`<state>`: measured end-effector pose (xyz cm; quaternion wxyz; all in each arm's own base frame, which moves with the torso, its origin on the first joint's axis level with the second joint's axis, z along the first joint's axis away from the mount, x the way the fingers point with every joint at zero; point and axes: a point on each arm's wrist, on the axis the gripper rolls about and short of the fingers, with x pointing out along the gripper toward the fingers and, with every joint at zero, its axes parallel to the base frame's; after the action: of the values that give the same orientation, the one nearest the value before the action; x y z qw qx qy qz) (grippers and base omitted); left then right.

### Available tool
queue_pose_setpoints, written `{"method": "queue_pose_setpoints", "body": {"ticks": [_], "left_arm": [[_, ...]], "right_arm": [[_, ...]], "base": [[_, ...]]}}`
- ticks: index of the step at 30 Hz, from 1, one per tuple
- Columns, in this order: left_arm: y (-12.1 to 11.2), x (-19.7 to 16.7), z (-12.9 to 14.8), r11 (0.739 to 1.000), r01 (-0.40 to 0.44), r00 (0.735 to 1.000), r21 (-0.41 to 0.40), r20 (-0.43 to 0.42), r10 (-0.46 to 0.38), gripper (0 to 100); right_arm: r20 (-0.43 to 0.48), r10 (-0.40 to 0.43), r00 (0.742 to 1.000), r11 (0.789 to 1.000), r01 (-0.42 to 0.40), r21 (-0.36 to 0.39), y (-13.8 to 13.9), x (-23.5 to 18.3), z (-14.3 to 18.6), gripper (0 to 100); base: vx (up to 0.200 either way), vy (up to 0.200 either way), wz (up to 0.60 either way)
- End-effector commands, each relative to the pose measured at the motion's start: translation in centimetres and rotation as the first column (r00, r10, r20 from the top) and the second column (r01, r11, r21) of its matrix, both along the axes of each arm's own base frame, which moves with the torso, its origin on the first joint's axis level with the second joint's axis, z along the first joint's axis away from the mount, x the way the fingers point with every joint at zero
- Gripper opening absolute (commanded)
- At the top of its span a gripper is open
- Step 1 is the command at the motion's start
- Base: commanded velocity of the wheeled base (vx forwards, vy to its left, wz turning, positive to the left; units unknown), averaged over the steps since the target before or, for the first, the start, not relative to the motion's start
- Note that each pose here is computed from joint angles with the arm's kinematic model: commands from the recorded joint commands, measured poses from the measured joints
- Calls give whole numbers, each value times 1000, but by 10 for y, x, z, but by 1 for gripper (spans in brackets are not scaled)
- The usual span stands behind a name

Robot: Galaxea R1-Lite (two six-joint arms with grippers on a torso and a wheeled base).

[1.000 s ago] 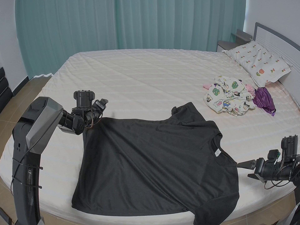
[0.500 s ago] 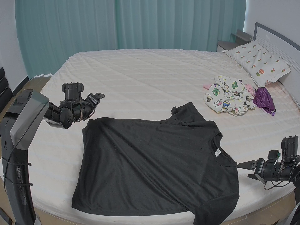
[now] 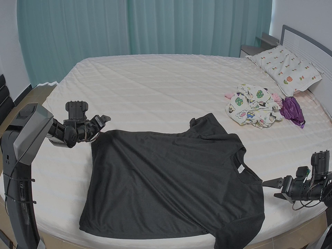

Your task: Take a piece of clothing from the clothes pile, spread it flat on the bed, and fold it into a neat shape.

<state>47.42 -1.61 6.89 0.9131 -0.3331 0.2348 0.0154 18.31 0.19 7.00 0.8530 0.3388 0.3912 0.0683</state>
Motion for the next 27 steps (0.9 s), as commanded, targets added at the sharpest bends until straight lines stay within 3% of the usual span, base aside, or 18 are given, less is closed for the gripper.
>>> {"method": "queue_pose_setpoints", "body": {"ticks": [1,9,10,16,27], "left_arm": [[-2,-4,-7,1000,16,999,26,-37,-16,100],[-2,-1,-14,999,25,999,44,-47,-23,100],[-2,0,-16,999,25,999,44,-50,-23,0],[-1,2,-14,999,10,999,53,-39,-8,0],[12,16,7,991,-105,994,83,49,101,0]], "right_arm": [[-2,0,1000,1000,0,-1,0,0,0,100],[-2,0,1000,1000,0,-1,0,0,0,100],[-2,0,1000,1000,0,-1,0,0,0,100],[-2,1,1000,1000,-1,1,0,0,0,100],[4,1,1000,1000,-1,0,0,0,1,100]], "base": [[0,0,0],[0,0,0],[0,0,0],[0,0,0],[0,0,0]]}}
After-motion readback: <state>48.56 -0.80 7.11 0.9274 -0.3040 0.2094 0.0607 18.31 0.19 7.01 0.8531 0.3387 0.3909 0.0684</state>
